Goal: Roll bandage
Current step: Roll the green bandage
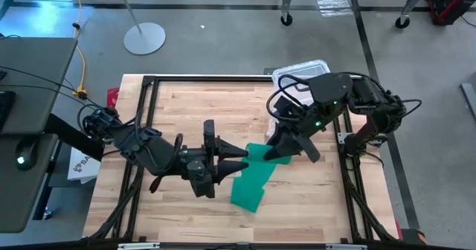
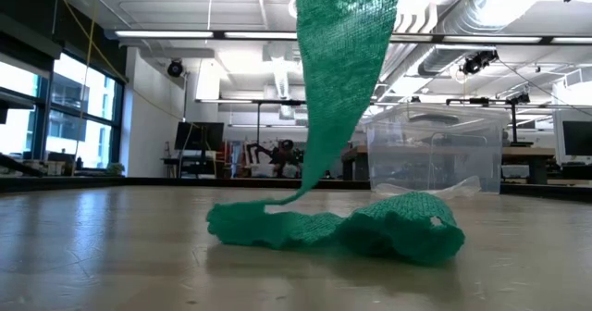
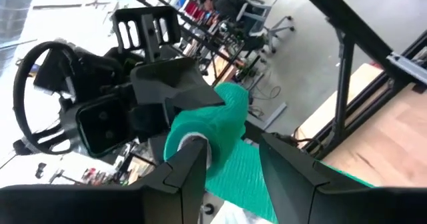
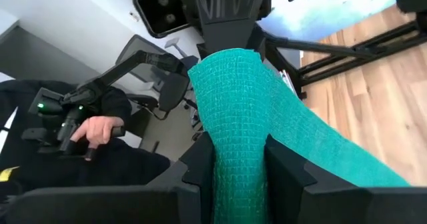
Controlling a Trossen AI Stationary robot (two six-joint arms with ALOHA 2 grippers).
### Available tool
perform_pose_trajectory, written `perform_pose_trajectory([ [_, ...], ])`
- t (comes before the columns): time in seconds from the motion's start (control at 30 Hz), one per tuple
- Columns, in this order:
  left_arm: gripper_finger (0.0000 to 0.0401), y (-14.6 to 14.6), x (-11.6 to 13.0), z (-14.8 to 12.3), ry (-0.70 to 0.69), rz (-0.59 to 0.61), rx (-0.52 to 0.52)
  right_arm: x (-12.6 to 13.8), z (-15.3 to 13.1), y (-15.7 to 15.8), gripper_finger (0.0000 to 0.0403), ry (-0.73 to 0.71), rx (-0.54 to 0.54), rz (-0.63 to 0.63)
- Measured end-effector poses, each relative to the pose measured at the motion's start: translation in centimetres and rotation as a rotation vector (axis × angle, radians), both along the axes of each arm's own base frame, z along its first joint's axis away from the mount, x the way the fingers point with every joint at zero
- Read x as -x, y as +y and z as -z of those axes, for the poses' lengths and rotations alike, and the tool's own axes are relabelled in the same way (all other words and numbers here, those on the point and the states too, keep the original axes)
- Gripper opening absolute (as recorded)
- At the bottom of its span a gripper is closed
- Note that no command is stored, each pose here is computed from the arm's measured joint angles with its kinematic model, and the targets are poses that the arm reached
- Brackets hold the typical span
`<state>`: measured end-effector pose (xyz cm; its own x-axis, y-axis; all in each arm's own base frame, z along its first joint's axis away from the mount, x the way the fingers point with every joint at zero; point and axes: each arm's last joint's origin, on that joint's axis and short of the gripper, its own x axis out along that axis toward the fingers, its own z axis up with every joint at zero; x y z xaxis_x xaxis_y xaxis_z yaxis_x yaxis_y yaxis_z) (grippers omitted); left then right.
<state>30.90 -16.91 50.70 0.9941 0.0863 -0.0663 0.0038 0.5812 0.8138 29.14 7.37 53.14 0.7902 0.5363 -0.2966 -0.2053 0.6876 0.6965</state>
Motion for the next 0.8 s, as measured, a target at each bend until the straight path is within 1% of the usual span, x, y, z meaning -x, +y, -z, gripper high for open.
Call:
perform_pose_trajectory([
  [0.17, 0.0133, 0.6, -0.4, 0.2, 0.021, 0.010, 0.025, -1.1, 0.5, 0.3, 0.0085, 0.015, -0.024, -0.046],
  [0.37, 0.0132, 0.7, -0.4, 0.4, 0.038, 0.051, 0.052, -1.8, 1.0, 0.4, 0.0086, 0.028, -0.023, -0.053],
  [0.43, 0.0126, 0.7, -0.4, 0.4, 0.040, 0.055, 0.076, -1.9, 1.1, 0.4, 0.0089, 0.029, -0.023, -0.052],
  [0.53, 0.0106, 0.8, -0.4, 0.3, 0.034, 0.048, 0.130, -1.9, 1.1, 0.3, 0.0098, 0.025, -0.014, -0.039],
  [0.63, 0.0072, 0.8, -0.4, 0.3, 0.029, 0.048, 0.168, -2.0, 1.0, 0.1, 0.0114, 0.020, -0.016, -0.028],
  [0.8, 0.0014, 0.8, -0.5, 0.4, 0.032, 0.046, 0.211, -2.1, 0.9, 0.0, 0.0160, -0.001, -0.009, -0.017],
])
